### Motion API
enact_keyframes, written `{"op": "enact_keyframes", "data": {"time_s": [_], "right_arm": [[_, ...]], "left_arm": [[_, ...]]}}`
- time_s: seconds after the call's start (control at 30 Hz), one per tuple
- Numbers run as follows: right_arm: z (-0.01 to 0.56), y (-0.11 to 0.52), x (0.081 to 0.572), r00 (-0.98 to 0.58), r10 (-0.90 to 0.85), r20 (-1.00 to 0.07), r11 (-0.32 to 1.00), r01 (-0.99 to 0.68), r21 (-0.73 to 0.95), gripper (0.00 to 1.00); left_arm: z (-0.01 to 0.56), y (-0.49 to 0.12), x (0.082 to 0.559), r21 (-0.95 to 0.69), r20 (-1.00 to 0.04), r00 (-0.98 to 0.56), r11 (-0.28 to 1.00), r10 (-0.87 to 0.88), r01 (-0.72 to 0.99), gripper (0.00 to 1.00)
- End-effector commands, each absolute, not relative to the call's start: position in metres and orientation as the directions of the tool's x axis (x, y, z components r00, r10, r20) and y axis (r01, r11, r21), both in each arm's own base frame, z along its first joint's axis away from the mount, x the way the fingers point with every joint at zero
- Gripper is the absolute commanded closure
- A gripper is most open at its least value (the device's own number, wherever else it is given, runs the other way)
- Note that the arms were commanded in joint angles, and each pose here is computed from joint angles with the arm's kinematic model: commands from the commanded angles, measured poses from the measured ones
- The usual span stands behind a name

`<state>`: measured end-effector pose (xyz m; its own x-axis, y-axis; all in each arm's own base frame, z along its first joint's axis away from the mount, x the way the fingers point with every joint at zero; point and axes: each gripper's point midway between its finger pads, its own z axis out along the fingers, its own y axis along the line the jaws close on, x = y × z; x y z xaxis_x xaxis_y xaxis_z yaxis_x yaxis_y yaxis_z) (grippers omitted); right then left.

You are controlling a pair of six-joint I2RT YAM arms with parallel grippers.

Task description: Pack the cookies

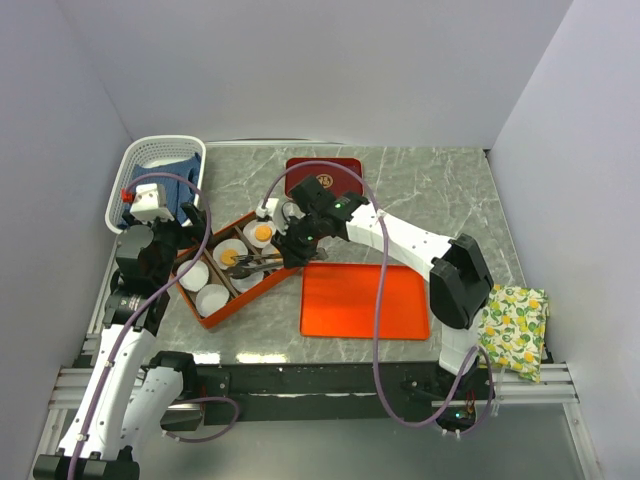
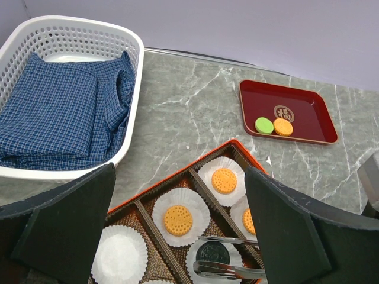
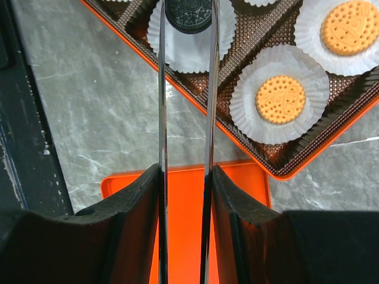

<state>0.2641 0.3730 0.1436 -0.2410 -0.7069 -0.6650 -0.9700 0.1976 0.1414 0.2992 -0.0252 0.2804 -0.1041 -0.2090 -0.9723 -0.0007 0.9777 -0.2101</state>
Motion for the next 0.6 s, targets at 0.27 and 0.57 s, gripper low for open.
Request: {"op": "enact_keyframes", "data": {"time_s": [0.27,0.57], "right_arm": [[0.1404,0.3809,0.2706,-0.225,-0.71,-0.667,0.188,-0.974,0.128,0.63],[0.1408,0.3804,0.2721,-0.228,-0.711,-0.666,0.193,-0.973,0.126,0.55]], "left_arm": [[0.2906,-0.0243,0.3012,-0.201,-0.978,-0.061,0.979,-0.201,0.008,0.04],[0.2914,-0.0245,0.301,-0.202,-0.978,-0.058,0.979,-0.201,0.01,0.03]]}}
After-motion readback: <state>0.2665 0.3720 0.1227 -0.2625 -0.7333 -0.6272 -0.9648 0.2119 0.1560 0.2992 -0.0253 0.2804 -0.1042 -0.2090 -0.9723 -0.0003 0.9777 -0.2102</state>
